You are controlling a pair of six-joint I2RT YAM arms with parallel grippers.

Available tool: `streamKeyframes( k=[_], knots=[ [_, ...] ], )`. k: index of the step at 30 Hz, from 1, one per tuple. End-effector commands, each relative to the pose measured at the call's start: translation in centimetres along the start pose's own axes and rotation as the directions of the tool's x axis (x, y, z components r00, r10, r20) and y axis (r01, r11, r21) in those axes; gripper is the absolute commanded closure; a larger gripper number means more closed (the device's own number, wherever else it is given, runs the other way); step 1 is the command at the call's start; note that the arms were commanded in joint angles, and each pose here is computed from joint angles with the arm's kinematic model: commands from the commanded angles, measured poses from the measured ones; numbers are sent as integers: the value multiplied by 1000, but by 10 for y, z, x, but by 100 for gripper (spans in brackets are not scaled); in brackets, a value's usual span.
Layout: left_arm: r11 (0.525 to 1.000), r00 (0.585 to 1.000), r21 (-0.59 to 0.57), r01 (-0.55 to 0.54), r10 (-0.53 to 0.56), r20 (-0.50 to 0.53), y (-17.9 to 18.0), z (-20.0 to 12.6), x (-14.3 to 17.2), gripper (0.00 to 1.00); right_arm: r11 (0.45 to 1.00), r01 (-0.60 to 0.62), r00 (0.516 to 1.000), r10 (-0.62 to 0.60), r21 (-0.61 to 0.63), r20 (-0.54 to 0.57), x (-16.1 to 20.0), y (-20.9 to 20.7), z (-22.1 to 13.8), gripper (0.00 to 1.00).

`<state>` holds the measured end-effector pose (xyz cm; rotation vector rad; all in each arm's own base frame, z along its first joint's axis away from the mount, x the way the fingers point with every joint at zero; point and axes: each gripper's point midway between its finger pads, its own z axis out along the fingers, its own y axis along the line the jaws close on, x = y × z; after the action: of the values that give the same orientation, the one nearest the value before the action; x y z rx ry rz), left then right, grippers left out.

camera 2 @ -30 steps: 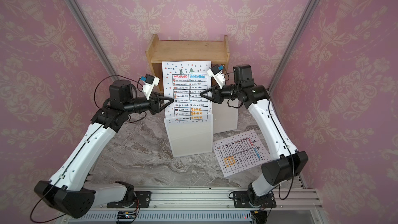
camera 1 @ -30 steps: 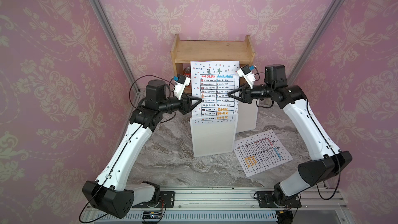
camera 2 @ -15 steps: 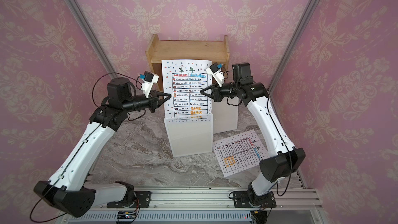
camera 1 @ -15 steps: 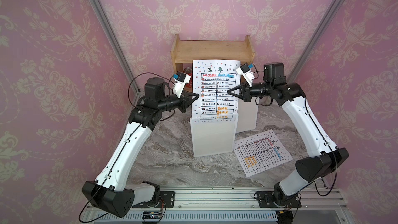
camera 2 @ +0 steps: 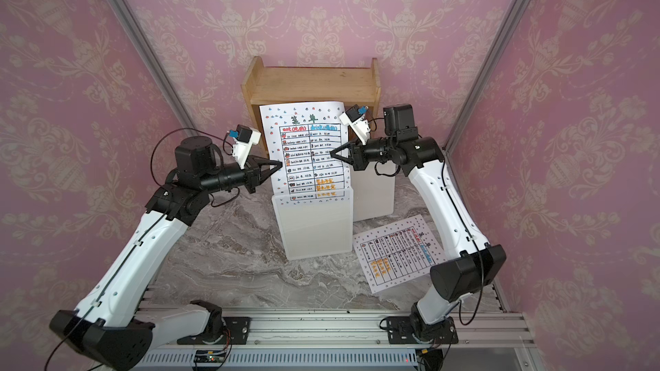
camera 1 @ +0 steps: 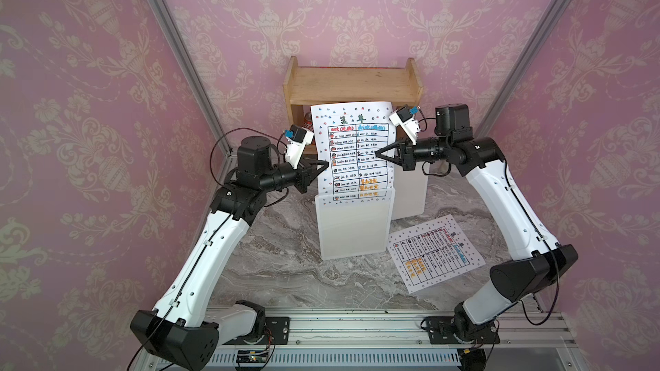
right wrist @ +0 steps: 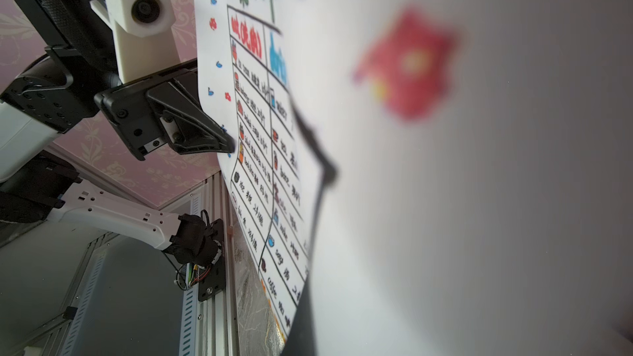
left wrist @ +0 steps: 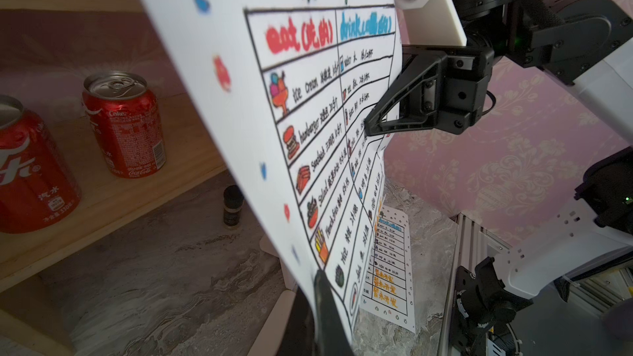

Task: Insert the menus into the narrow rack
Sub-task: Insert the menu into the narrow rack.

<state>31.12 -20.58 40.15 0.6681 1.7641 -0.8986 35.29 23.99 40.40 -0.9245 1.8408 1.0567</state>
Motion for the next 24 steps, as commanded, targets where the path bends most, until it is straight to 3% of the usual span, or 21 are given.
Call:
streamKeyframes(
  k=[1, 24],
  knots=[
    [1000, 1000, -11, 15, -15, 6, 0, -5, 3, 100, 1000, 22, 1000, -22, -1, 18, -1, 9, -7, 99],
    [999, 999, -15, 50, -50, 13, 1, -6, 19, 97, 999, 37, 999, -37, 26, 2, -2, 0, -3, 100]
  ],
)
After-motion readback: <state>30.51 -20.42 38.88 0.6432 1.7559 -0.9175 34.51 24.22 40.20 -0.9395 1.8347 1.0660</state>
